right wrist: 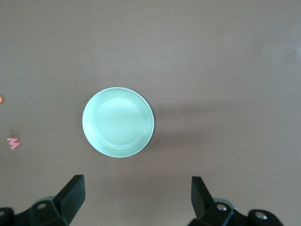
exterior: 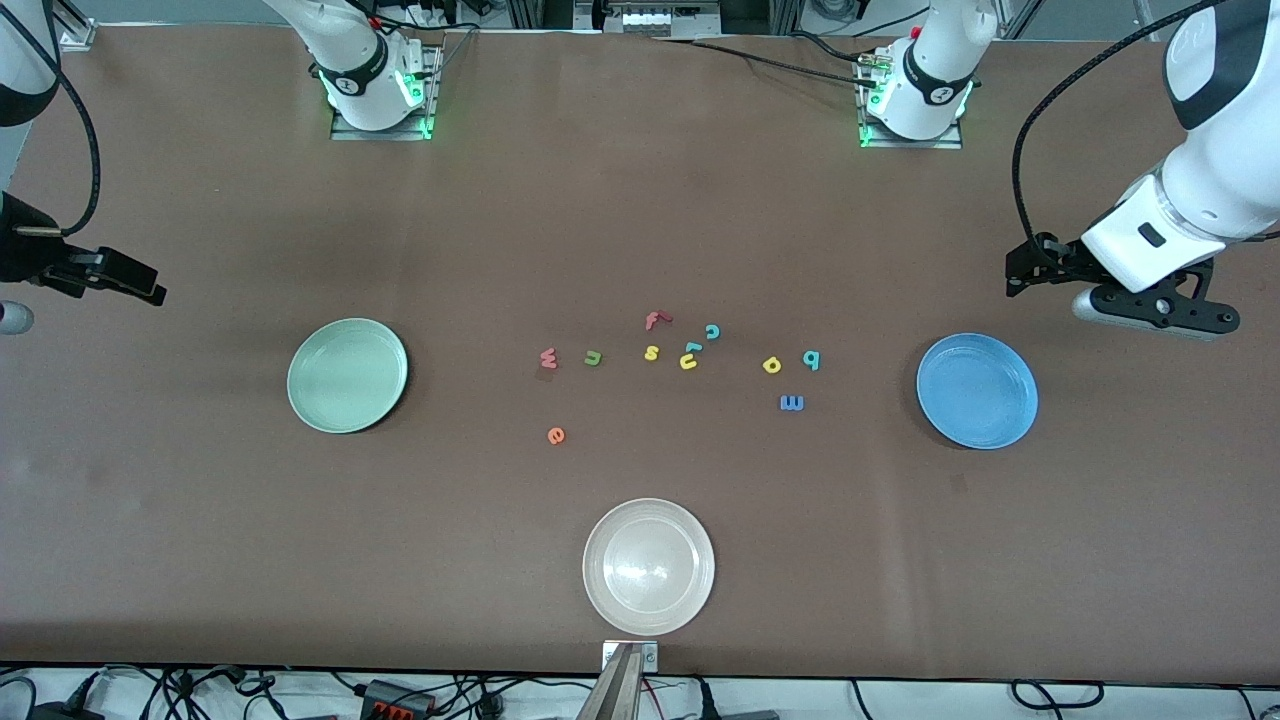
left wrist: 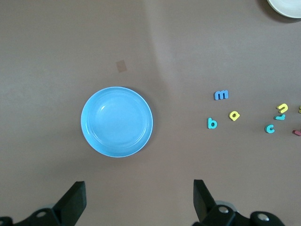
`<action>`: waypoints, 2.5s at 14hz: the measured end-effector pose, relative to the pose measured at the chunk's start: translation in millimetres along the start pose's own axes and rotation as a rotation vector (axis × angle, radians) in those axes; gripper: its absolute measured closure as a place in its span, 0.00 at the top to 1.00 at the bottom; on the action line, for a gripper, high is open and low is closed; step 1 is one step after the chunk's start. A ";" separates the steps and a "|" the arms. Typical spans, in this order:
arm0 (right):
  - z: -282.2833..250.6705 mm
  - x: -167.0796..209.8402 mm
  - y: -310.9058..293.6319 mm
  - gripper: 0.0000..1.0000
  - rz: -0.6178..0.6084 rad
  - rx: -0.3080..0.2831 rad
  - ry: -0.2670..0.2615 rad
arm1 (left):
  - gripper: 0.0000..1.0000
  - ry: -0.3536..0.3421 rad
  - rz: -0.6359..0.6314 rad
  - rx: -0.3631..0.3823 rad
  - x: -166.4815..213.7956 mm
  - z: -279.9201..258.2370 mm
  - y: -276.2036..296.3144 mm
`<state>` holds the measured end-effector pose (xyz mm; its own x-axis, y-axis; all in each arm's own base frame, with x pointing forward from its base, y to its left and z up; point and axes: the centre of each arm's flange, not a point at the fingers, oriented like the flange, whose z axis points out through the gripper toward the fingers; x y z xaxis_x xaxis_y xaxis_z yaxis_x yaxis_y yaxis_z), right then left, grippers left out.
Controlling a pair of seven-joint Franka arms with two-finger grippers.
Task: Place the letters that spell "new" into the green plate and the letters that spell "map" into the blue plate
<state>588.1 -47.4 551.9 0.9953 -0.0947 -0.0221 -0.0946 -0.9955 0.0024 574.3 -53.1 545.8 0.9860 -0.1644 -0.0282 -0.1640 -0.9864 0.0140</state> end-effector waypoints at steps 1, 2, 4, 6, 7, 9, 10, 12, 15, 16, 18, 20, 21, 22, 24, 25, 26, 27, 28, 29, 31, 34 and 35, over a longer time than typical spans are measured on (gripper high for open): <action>0.0 0.0 0.0 1.00 0.000 0.000 0.000 | 1.00 0.000 0.000 0.000 0.0 0.0 0.0; 0.0 0.0 0.0 1.00 0.000 0.000 0.000 | 1.00 0.000 0.000 0.000 0.0 0.0 0.0; 0.0 0.0 0.0 1.00 0.000 0.000 0.000 | 1.00 0.000 0.000 0.000 0.0 0.0 0.0; 0.0 0.0 0.0 1.00 0.000 0.000 0.000 | 1.00 0.000 0.000 0.000 0.0 0.0 0.0; 0.0 0.0 0.0 1.00 0.000 0.000 0.000 | 1.00 0.000 0.000 0.000 0.0 0.0 0.0; 0.3 0.1 -0.6 1.00 -0.001 0.000 0.000 | 1.00 0.000 0.000 0.000 0.0 0.0 0.0; 1.0 0.4 -1.9 1.00 -0.003 0.000 -0.001 | 1.00 0.000 0.000 0.000 0.0 0.0 0.0; 2.9 1.0 -6.5 1.00 -0.011 0.002 -0.004 | 1.00 -0.001 0.001 0.000 -0.1 0.2 0.4; 13.9 4.9 -30.6 1.00 -0.042 0.030 -0.017 | 1.00 -0.029 0.009 -0.003 0.4 7.4 4.9; 21.2 8.1 -46.2 1.00 -0.065 0.033 -0.018 | 1.00 -0.044 0.013 -0.005 3.0 14.9 7.2; 42.3 13.8 -86.7 1.00 -0.128 0.032 -0.028 | 1.00 -0.087 0.026 -0.013 13.2 42.0 13.1; 70.6 16.9 -137.0 1.00 -0.200 0.027 -0.040 | 1.00 -0.114 0.058 -0.018 28.8 76.7 30.1; 86.8 17.4 -162.0 1.00 -0.224 0.023 -0.045 | 1.00 -0.128 0.080 -0.020 35.7 95.1 43.1; 104.8 17.6 -186.1 1.00 -0.248 0.020 -0.050 | 1.00 -0.147 0.105 -0.022 41.3 114.2 58.0; 145.3 14.8 -233.1 1.00 -0.305 0.011 -0.064 | 1.00 -0.163 0.156 -0.024 53.5 156.3 90.2; 165.4 10.7 -256.1 1.00 -0.310 0.004 -0.075 | 1.00 -0.151 0.180 -0.025 60.6 177.6 107.0; 185.6 5.0 -278.7 1.00 -0.293 -0.004 -0.085 | 1.00 -0.140 0.202 -0.027 66.5 198.8 122.0; 205.4 -2.3 -299.9 1.00 -0.275 -0.014 -0.098 | 1.00 -0.133 0.217 -0.029 70.9 218.6 132.6; 223.6 -10.0 -318.3 1.00 -0.267 -0.025 -0.111 | 1.00 -0.130 0.232 -0.031 74.2 236.7 139.4; 240.5 -17.5 -333.4 1.00 -0.270 -0.036 -0.126 | 1.00 -0.127 0.253 -0.034 76.6 252.6 145.4; 265.7 -27.5 -355.0 1.00 -0.265 -0.047 -0.132 | 1.00 -0.131 0.282 -0.036 77.0 269.8 157.8; 289.4 -34.9 -378.8 1.00 -0.225 -0.041 -0.096 | 1.00 -0.155 0.293 -0.034 70.8 280.4 164.3; 294.1 -38.2 -384.7 0.99 -0.216 -0.042 -0.094 | 1.00 -0.170 0.290 -0.033 66.6 287.9 161.6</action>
<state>580.0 339.1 257.8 0.9858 0.1185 -0.1193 0.1227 -0.9920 0.0288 604.8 -226.0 258.5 0.8787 -0.4400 -0.1851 -0.4332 -0.8979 0.0779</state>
